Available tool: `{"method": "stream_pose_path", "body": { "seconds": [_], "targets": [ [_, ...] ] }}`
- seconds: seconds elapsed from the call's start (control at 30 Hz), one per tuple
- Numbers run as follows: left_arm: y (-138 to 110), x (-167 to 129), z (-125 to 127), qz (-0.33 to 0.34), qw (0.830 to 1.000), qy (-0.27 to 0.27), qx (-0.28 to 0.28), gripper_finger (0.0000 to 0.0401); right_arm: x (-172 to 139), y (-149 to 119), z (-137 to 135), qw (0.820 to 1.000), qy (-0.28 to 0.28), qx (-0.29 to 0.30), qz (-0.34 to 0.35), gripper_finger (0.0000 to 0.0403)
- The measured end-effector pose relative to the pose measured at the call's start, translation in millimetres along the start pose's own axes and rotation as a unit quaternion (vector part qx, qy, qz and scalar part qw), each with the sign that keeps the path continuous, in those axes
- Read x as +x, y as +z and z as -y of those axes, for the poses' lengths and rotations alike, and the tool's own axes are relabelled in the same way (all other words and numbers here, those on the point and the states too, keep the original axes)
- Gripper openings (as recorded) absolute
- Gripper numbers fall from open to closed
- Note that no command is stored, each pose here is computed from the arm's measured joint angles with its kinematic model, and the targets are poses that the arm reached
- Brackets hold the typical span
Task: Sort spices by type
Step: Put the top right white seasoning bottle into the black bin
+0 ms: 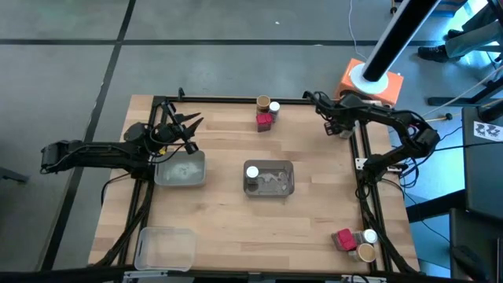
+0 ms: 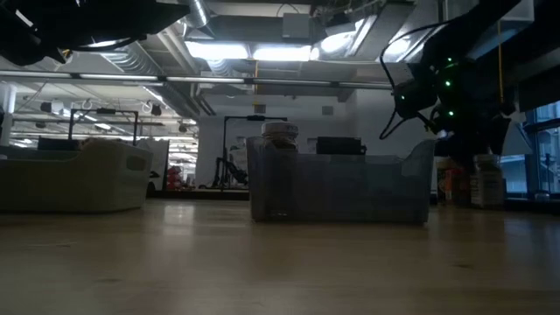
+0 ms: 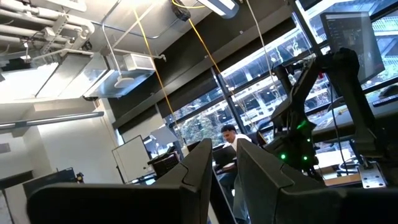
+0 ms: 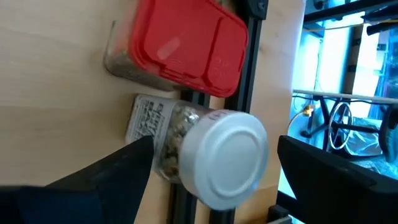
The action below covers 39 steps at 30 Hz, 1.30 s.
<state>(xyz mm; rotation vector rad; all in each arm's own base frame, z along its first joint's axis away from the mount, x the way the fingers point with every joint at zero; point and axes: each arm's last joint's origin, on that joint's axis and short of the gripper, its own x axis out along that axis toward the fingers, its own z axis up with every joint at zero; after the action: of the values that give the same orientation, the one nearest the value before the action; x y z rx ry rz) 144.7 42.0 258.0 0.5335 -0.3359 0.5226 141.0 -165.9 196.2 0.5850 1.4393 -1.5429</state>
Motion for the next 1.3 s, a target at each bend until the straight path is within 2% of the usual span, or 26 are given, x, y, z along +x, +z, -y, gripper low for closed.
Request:
{"method": "stream_pose_path", "body": {
  "seconds": [0.2,0.53,0.9,1.07,1.17,1.3],
  "targets": [
    [0,0,0,0.000,1.000,0.000,0.000,0.0068,9,-3,-5,1.000,0.007,0.004,0.014,0.0341],
    [0,0,0,0.000,1.000,0.000,0.000,0.0068,17,-6,-15,0.997,0.074,-0.013,0.000,0.0341],
    [0,0,0,0.000,1.000,0.000,0.000,0.0068,16,1,-25,0.986,0.163,-0.026,0.016,0.0341],
    [0,0,0,0.000,1.000,0.000,0.000,0.0068,16,-1,-25,0.983,0.177,-0.045,0.002,0.0341],
    [0,0,0,0.000,1.000,0.000,0.000,0.0068,16,-1,-25,0.983,0.175,-0.058,0.001,0.0332],
    [0,0,0,0.000,1.000,0.000,0.000,0.0068,16,0,-25,0.981,0.179,-0.072,0.011,0.0299]
  ]
}}
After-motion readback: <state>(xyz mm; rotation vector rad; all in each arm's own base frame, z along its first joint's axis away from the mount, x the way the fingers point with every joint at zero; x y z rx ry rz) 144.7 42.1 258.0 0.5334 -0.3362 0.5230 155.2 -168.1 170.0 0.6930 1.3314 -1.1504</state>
